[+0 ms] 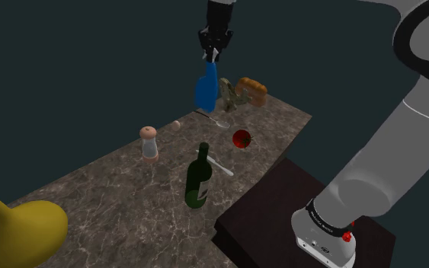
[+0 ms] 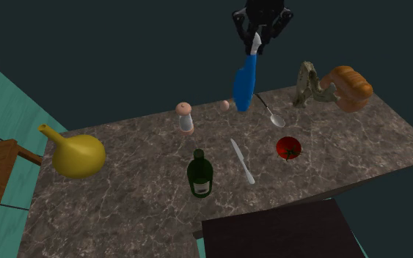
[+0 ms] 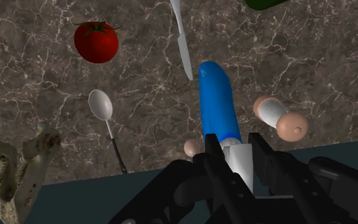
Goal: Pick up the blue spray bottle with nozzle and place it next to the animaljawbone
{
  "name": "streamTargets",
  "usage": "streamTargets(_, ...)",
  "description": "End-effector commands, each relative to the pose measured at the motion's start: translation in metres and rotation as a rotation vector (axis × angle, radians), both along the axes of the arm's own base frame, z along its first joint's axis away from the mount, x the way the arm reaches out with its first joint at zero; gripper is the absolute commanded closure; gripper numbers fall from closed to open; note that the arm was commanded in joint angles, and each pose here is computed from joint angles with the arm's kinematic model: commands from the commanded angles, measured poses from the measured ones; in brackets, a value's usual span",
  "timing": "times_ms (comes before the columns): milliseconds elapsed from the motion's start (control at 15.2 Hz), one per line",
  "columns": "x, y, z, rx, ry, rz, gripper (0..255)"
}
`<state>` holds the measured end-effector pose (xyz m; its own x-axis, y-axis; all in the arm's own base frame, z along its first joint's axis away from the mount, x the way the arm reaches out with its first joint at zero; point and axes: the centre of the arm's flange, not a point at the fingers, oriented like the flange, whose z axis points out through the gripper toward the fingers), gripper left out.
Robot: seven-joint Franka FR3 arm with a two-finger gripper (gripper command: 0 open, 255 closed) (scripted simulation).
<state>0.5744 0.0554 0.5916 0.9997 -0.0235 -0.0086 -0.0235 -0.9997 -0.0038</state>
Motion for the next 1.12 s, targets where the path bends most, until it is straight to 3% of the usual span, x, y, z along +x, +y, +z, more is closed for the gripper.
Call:
streamTargets(0, 0.005, -0.023, -0.002, 0.000, 0.000, 0.002, 255)
streamTargets(1056, 0.052, -0.227, -0.028, 0.000, 0.000, 0.002, 255)
